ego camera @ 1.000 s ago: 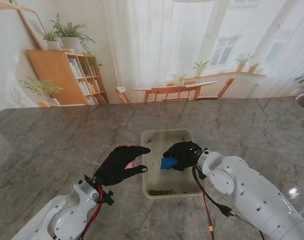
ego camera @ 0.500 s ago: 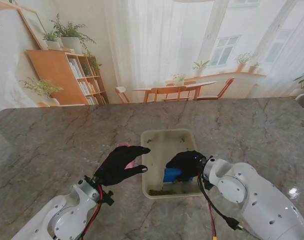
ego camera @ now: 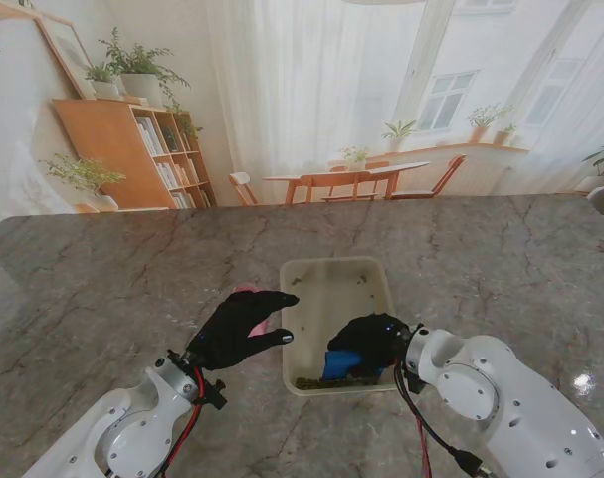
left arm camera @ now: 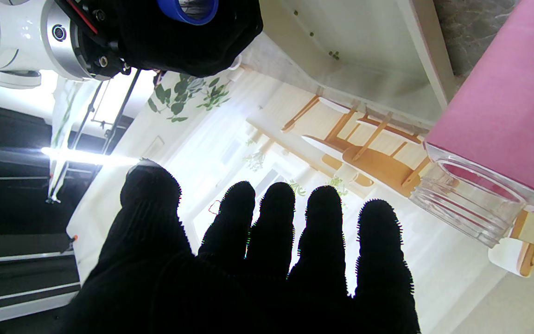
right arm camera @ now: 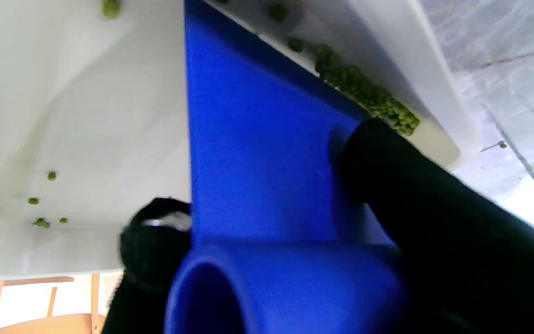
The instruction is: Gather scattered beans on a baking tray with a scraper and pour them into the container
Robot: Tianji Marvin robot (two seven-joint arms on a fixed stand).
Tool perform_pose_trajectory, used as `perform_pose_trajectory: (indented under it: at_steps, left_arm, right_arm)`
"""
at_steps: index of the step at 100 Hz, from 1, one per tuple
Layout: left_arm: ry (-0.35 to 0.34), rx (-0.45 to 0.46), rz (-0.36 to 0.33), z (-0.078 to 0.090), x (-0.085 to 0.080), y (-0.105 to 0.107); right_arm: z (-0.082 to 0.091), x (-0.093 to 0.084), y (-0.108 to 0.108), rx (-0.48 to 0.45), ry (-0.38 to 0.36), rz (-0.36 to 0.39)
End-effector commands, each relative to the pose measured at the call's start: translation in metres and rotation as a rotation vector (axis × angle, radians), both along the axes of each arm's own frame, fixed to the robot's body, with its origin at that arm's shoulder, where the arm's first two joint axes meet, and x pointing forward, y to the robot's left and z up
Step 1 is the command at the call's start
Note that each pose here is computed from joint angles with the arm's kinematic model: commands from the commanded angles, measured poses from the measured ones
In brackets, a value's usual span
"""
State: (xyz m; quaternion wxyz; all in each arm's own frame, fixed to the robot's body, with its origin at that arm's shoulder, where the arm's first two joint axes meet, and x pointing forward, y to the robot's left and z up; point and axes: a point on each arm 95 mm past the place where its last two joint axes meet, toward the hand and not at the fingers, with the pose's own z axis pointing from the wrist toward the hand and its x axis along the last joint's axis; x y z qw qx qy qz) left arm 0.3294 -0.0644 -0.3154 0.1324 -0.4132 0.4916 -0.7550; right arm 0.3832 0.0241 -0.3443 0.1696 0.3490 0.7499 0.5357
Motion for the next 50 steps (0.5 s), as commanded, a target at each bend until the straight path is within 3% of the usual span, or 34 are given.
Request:
perform_pose_trajectory:
  at_steps: [1,27,50]
  left_arm:
    - [0.005,-0.004,0.001,-0.001,-0.001,-0.002]
    - [0.013,-0.003,-0.006,-0.001,0.0,-0.003]
    - [0.013,-0.001,-0.01,-0.001,0.001,-0.004]
  right_arm:
    - [-0.006,-0.006,-0.003,-0.02,0.028,0.006]
    - [-0.002,-0.011,-0.004,-0.036,0.023,0.0]
    - [0.01,0.001,0.001,0.01,-0.187,-0.138]
